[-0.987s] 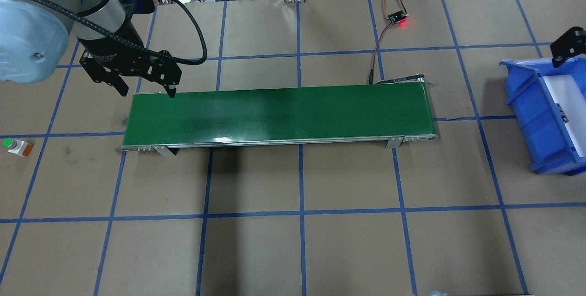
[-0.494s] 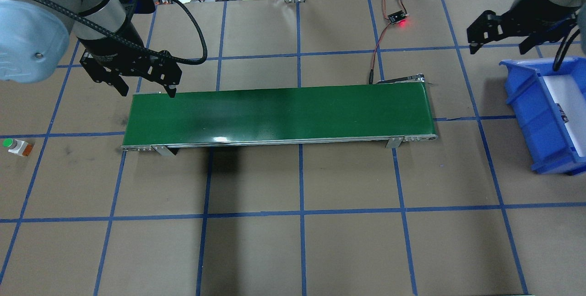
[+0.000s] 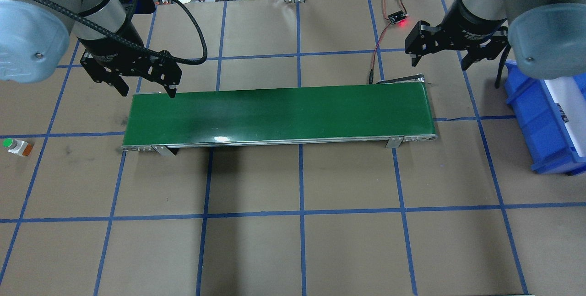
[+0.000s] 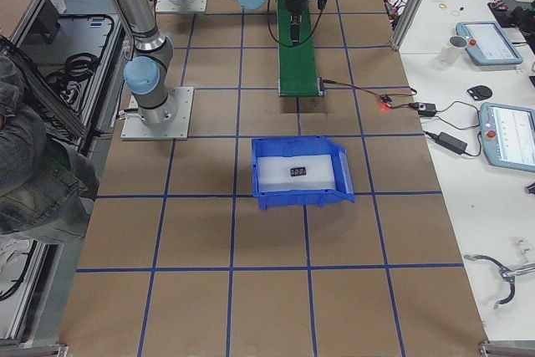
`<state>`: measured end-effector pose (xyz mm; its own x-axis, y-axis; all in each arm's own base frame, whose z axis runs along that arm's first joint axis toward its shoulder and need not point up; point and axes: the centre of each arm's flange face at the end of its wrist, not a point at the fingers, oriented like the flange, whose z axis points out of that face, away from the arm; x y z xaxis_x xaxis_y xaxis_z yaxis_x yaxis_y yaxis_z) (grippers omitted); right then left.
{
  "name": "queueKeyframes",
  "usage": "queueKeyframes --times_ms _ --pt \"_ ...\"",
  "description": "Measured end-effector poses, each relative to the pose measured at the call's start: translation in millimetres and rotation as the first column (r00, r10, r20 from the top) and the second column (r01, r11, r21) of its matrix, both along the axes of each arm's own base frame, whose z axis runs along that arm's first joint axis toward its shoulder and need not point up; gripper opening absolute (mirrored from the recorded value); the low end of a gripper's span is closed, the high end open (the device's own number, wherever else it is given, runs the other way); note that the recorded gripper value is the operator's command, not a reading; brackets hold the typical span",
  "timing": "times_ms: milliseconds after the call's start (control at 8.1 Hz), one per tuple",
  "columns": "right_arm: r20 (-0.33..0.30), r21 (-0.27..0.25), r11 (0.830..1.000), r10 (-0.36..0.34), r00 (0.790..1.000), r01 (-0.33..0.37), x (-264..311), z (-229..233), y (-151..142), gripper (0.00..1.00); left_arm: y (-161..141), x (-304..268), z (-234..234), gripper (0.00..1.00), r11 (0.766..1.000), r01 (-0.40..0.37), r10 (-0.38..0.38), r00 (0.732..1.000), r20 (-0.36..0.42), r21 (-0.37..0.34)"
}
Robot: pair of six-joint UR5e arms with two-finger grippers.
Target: Move capacitor from left to right
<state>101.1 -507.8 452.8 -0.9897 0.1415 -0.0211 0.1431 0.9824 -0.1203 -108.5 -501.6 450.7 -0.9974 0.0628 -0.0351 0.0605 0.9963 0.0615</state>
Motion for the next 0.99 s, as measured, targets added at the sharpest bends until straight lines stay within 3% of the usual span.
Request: queueKeyframes --times_ms 494,987 --pt "-0.060 -0.004 1.000 -0.030 0.998 0.030 28.3 2.8 10.7 1.00 -0.3 0.9 -0.1 1.00 1.000 -0.002 0.002 1.000 -0.004 0.000" --pt "-0.072 -0.005 1.000 -0.028 0.997 0.027 29.7 3.3 11.8 1.00 -0.8 0.9 -0.8 1.00 1.000 0.000 0.000 1.000 -0.006 0.001"
